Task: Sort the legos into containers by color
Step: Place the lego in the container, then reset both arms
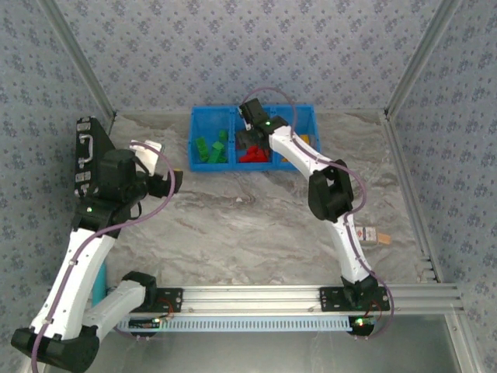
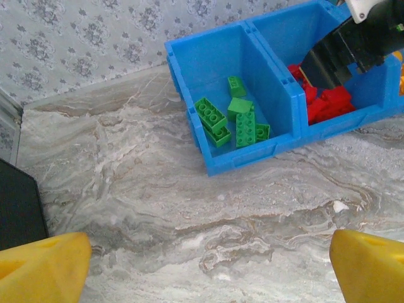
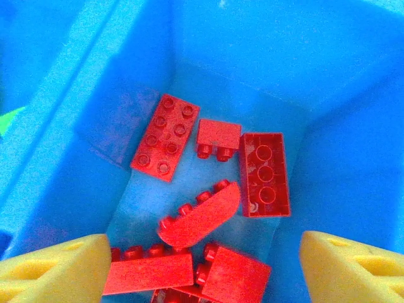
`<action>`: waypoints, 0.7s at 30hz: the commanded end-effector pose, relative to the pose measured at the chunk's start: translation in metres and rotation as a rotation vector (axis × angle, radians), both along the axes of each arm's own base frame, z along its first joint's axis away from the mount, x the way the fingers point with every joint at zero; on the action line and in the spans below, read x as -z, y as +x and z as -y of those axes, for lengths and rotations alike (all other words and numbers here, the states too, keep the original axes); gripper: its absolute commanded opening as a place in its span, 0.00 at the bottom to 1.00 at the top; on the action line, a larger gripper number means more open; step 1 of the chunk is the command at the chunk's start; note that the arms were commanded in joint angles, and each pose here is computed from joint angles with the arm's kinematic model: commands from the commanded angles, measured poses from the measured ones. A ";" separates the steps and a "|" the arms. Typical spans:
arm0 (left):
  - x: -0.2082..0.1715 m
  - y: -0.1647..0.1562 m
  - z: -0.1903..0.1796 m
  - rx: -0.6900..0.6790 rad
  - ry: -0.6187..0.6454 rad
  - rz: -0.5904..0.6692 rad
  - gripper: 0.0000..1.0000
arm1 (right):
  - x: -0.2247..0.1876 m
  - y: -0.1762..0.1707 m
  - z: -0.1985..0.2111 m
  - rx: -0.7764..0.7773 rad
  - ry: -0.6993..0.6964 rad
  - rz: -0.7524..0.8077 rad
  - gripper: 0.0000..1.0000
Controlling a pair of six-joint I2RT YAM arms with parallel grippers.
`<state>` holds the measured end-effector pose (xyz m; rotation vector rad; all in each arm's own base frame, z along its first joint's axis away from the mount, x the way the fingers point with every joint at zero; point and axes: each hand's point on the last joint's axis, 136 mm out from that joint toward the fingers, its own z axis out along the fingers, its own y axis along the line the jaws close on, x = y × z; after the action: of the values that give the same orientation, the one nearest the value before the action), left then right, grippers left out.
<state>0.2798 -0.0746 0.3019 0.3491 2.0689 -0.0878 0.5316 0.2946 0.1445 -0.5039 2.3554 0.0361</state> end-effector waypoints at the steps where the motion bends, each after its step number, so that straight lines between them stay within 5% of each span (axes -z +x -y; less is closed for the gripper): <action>1: -0.006 0.006 -0.006 -0.053 -0.027 0.054 0.97 | -0.054 -0.007 -0.002 -0.031 0.059 0.109 0.79; 9: 0.020 0.061 -0.057 -0.389 0.040 0.236 1.00 | -0.088 -0.055 0.036 -0.083 0.034 0.208 0.85; 12: 0.060 0.074 -0.072 -0.392 0.079 0.212 1.00 | -0.092 -0.080 0.069 -0.045 0.013 0.210 0.99; 21: 0.169 0.103 -0.088 -0.390 0.001 0.148 1.00 | -0.078 -0.162 0.171 0.177 0.086 0.276 0.99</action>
<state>0.3538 0.0248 0.1055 -0.0704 2.1296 0.2611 0.3813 0.1410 0.2270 -0.3394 2.1464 -0.0074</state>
